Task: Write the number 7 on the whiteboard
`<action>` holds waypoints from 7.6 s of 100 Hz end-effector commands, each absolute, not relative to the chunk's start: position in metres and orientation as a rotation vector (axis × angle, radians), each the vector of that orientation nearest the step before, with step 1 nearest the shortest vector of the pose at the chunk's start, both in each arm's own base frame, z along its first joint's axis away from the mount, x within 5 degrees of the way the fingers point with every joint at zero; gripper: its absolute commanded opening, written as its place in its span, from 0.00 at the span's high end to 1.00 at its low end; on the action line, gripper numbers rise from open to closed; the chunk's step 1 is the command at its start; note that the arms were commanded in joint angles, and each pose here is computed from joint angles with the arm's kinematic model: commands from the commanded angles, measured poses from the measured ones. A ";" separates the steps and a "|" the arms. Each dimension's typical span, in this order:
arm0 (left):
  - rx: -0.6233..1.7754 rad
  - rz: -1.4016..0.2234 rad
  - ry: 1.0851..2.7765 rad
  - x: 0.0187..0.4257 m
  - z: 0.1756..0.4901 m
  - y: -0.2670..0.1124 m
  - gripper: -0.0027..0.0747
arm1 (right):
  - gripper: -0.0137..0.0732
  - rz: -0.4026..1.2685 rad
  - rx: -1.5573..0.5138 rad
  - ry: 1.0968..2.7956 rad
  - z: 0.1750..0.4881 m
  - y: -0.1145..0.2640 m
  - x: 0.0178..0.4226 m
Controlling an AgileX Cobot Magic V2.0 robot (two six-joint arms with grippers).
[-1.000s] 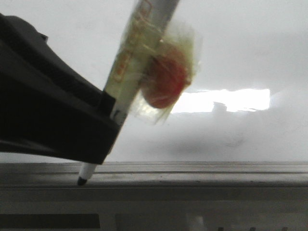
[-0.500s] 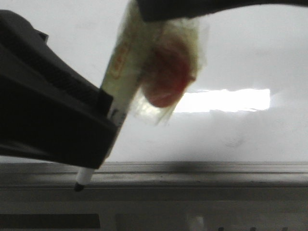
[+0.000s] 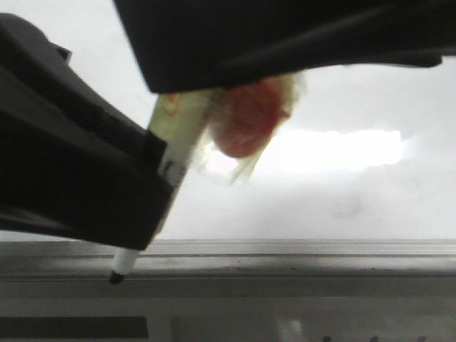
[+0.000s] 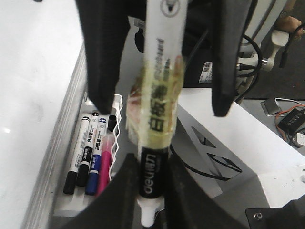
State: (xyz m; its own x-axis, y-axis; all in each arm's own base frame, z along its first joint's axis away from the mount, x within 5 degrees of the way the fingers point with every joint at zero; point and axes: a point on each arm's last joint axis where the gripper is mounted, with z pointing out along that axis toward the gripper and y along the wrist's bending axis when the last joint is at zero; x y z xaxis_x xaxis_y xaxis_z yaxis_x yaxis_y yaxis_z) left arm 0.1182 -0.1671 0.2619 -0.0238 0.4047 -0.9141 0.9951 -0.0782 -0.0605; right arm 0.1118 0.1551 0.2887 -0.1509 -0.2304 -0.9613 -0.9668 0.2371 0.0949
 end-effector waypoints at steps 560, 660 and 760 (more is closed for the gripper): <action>0.450 -0.687 1.571 0.085 0.299 -0.068 0.99 | 0.89 0.275 -0.840 1.131 0.331 0.151 0.153; 0.450 -0.687 1.571 0.085 0.299 -0.068 0.99 | 0.89 0.194 -0.875 1.329 0.306 0.146 0.174; 0.450 -0.687 1.571 0.085 0.299 -0.068 0.99 | 0.89 0.281 -1.053 1.583 0.279 0.143 0.140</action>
State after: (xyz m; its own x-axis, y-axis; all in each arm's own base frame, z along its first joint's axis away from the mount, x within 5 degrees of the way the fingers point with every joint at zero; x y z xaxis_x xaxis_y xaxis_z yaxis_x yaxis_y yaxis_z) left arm 0.0850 -0.0668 0.2898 -0.1244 -0.0699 -0.9898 0.6439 0.7532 -0.1341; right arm 0.1451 0.1400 0.2825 0.0702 -0.4605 -0.8849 -0.7197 0.5909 -0.3646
